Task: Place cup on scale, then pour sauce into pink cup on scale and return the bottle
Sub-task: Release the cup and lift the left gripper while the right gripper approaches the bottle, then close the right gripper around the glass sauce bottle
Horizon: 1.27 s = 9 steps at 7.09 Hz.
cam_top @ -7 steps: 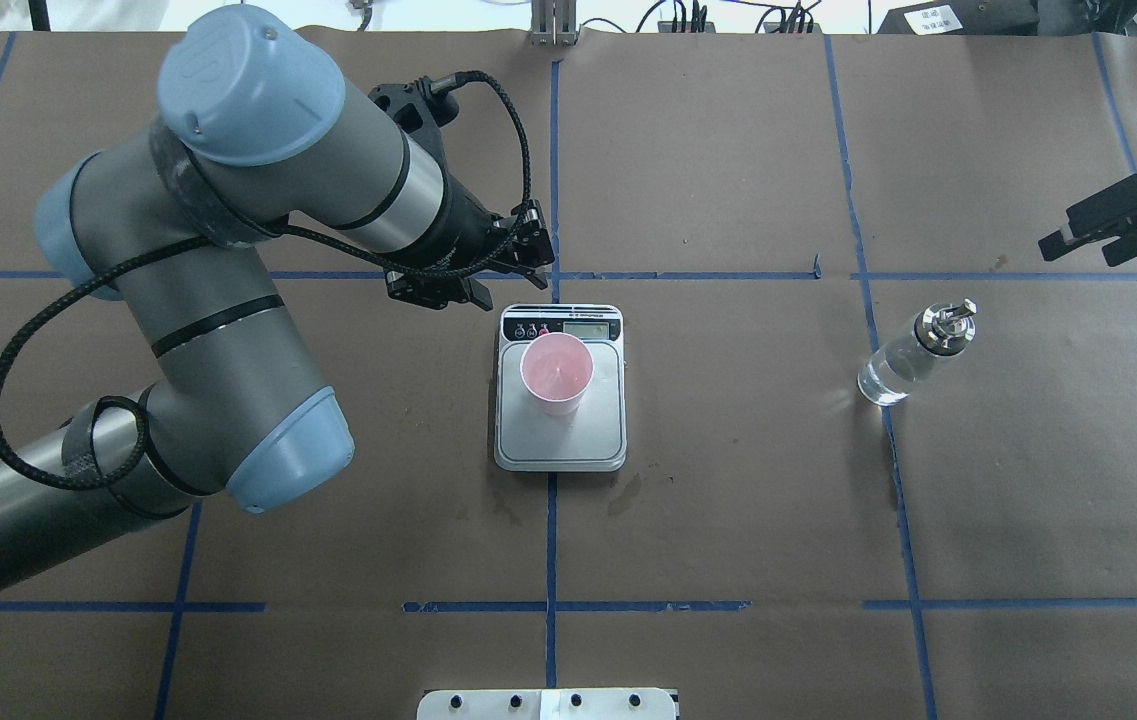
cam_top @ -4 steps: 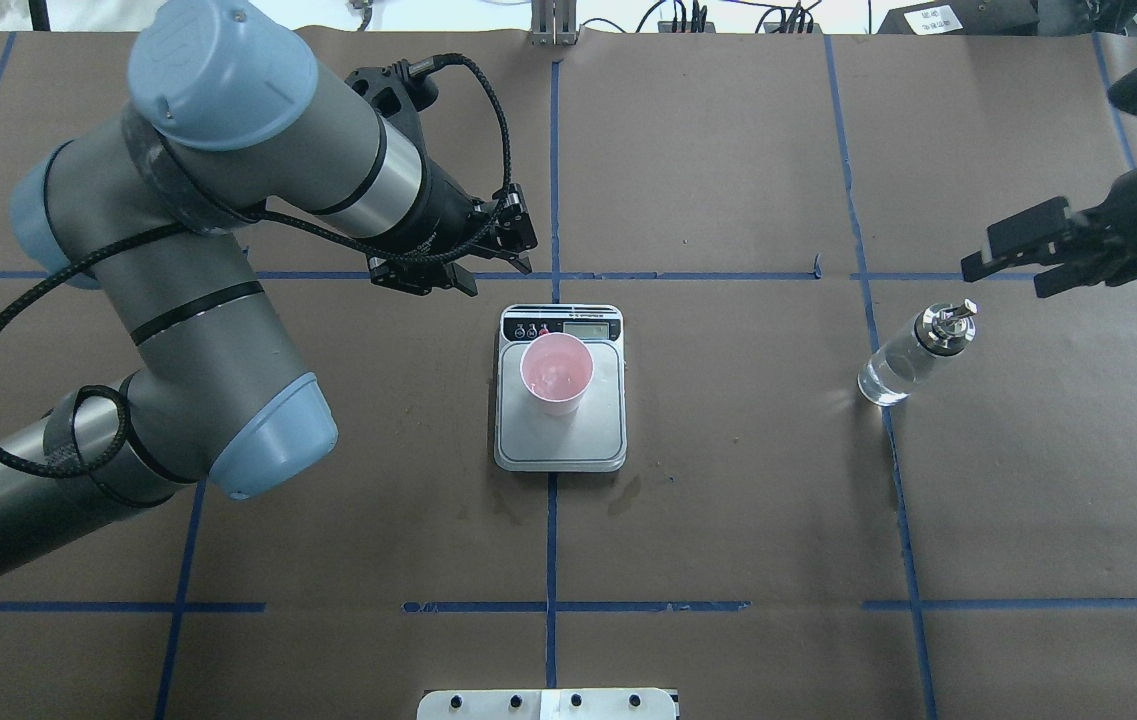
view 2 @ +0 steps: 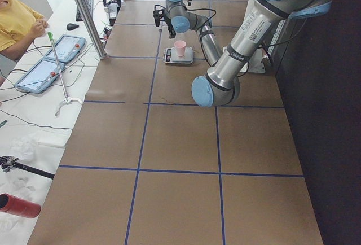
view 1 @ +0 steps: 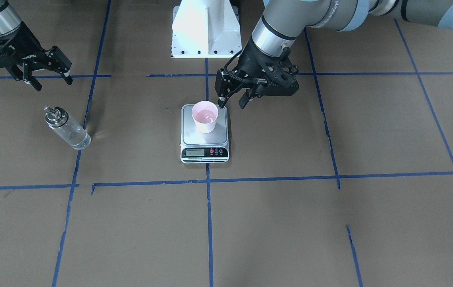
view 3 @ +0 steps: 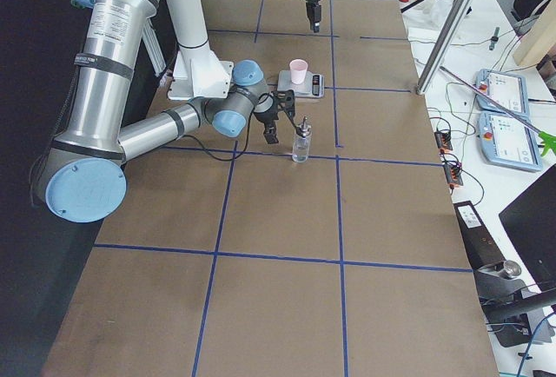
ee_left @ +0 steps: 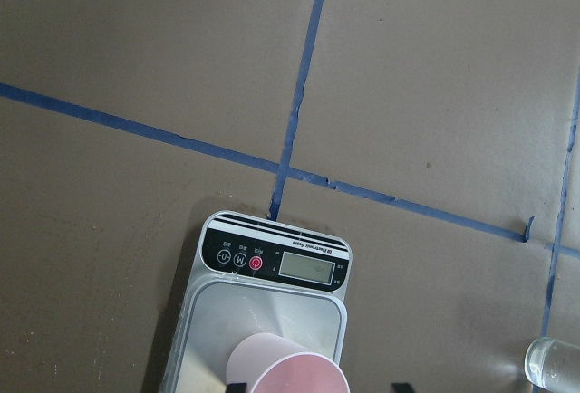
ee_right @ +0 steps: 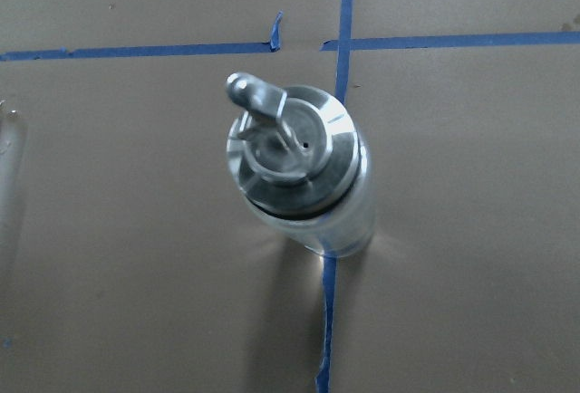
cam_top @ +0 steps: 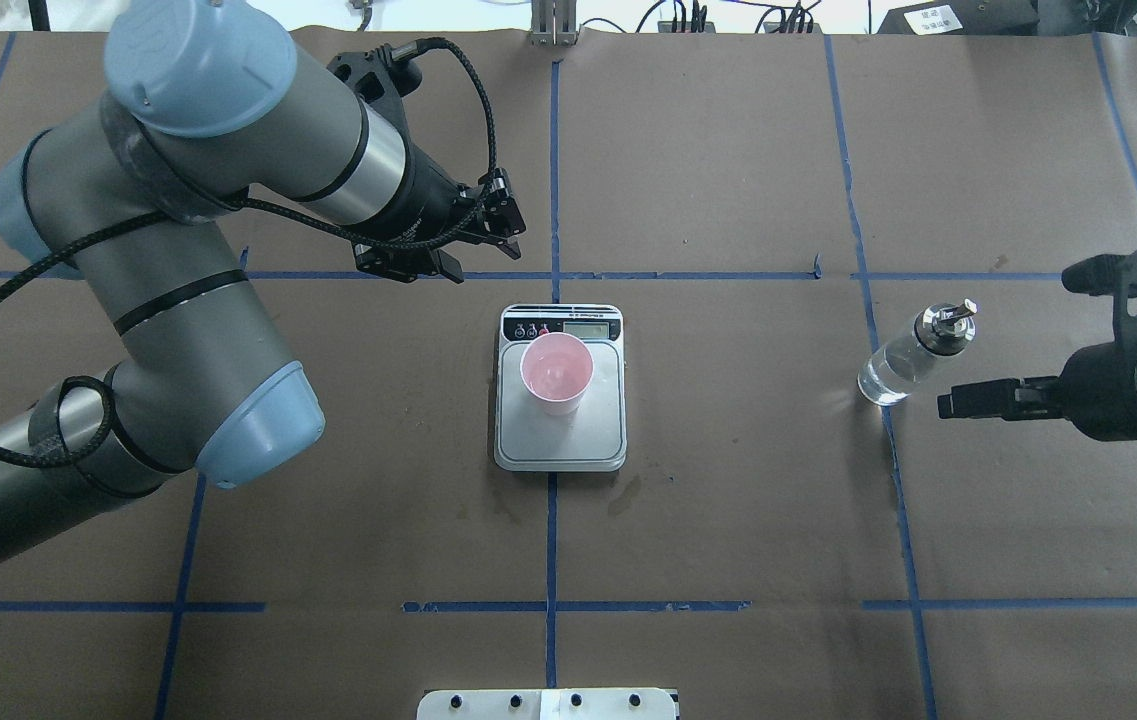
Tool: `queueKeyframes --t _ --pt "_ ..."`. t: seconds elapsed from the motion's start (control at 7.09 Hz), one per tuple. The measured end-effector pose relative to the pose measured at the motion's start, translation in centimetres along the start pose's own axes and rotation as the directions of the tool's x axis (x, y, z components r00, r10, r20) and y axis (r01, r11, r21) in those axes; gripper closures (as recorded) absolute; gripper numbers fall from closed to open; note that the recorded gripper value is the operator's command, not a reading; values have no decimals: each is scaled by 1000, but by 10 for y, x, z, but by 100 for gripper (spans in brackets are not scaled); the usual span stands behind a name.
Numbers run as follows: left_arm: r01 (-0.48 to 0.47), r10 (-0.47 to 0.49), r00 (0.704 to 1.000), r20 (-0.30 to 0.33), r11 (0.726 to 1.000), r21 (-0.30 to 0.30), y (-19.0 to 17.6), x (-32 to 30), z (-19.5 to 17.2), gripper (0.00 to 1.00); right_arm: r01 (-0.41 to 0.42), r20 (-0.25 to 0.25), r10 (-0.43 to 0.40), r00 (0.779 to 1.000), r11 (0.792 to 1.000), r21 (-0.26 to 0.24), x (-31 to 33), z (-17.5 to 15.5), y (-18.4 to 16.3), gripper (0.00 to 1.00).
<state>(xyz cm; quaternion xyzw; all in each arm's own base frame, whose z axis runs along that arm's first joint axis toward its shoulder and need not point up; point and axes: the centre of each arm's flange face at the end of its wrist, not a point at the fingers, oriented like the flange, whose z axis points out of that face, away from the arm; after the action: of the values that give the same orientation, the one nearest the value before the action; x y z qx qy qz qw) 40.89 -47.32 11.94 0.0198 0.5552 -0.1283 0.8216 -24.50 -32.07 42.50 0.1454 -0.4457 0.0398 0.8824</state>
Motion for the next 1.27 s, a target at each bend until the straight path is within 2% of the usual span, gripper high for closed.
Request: queueKeyframes --t 0.42,0.85,0.99,1.27 --pt "-137 135 990 39 990 34 -15 -58 -22 26 -26 -54 34 998 989 145 -12 36 18 0" --pt "-148 145 988 55 987 58 -29 -70 -29 24 -1 -98 30 995 958 288 -31 64 53 0" --pt "-147 144 988 57 987 66 -31 -71 -30 23 17 -123 27 992 940 341 -30 73 59 0" --pt "-147 143 988 61 986 76 -32 -71 -30 22 67 -174 18 985 879 472 -29 100 69 0"
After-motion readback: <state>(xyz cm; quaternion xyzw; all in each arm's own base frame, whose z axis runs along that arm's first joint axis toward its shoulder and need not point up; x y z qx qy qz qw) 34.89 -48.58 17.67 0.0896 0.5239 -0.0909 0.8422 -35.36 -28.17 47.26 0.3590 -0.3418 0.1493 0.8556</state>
